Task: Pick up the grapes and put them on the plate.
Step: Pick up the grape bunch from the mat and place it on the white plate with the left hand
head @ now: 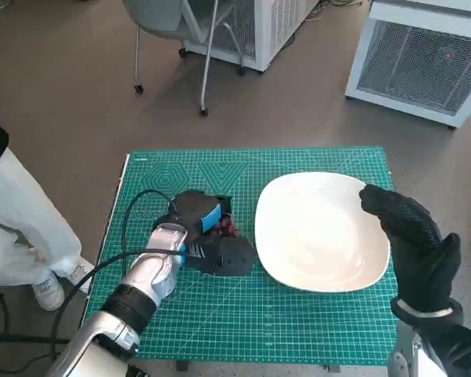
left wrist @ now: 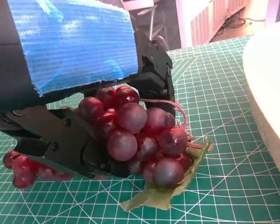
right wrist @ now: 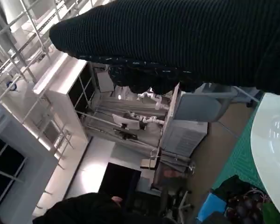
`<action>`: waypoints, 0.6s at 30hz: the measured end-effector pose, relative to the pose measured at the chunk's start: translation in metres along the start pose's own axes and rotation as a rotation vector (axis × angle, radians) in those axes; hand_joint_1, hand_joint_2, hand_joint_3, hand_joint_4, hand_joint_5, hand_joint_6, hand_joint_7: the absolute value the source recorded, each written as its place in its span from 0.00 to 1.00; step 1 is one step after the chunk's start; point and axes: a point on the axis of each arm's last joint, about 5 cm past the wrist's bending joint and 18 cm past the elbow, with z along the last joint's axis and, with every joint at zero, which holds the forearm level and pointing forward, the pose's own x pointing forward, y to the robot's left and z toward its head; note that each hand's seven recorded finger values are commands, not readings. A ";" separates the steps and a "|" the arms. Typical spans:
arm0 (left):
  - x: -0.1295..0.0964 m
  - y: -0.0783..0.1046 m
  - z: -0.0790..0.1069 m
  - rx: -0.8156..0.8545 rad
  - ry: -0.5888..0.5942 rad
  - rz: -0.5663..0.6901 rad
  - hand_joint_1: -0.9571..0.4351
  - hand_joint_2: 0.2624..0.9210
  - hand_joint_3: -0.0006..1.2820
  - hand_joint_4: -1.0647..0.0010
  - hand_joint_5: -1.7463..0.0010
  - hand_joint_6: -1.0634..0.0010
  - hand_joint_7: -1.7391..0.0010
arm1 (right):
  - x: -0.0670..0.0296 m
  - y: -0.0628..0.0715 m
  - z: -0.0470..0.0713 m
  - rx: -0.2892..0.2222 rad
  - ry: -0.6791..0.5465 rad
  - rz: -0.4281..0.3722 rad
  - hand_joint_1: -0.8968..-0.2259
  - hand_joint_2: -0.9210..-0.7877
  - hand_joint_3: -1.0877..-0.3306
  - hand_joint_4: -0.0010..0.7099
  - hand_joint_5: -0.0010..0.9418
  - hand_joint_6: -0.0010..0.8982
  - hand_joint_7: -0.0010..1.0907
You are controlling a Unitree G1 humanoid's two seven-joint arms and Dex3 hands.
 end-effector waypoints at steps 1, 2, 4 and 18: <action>0.000 0.000 0.000 -0.002 0.000 -0.002 0.69 1.00 0.14 0.50 0.16 0.46 0.37 | 0.0000 0.000 0.000 0.000 0.000 0.000 0.59 0.00 0.70 0.63 0.00 0.08 0.65; 0.000 0.000 0.000 -0.003 0.000 -0.003 0.69 1.00 0.14 0.51 0.16 0.46 0.38 | 0.0000 0.000 0.000 -0.001 -0.001 0.000 0.59 0.00 0.70 0.63 0.00 0.08 0.65; 0.000 0.000 -0.001 -0.004 0.000 -0.006 0.69 1.00 0.14 0.51 0.15 0.47 0.37 | -0.0001 0.000 0.000 -0.001 -0.001 0.000 0.59 0.00 0.70 0.63 0.00 0.08 0.65; 0.001 0.000 -0.002 -0.005 0.006 -0.013 0.69 1.00 0.14 0.51 0.15 0.45 0.39 | 0.0003 0.000 0.000 -0.003 -0.006 0.000 0.59 0.00 0.70 0.63 0.00 0.09 0.65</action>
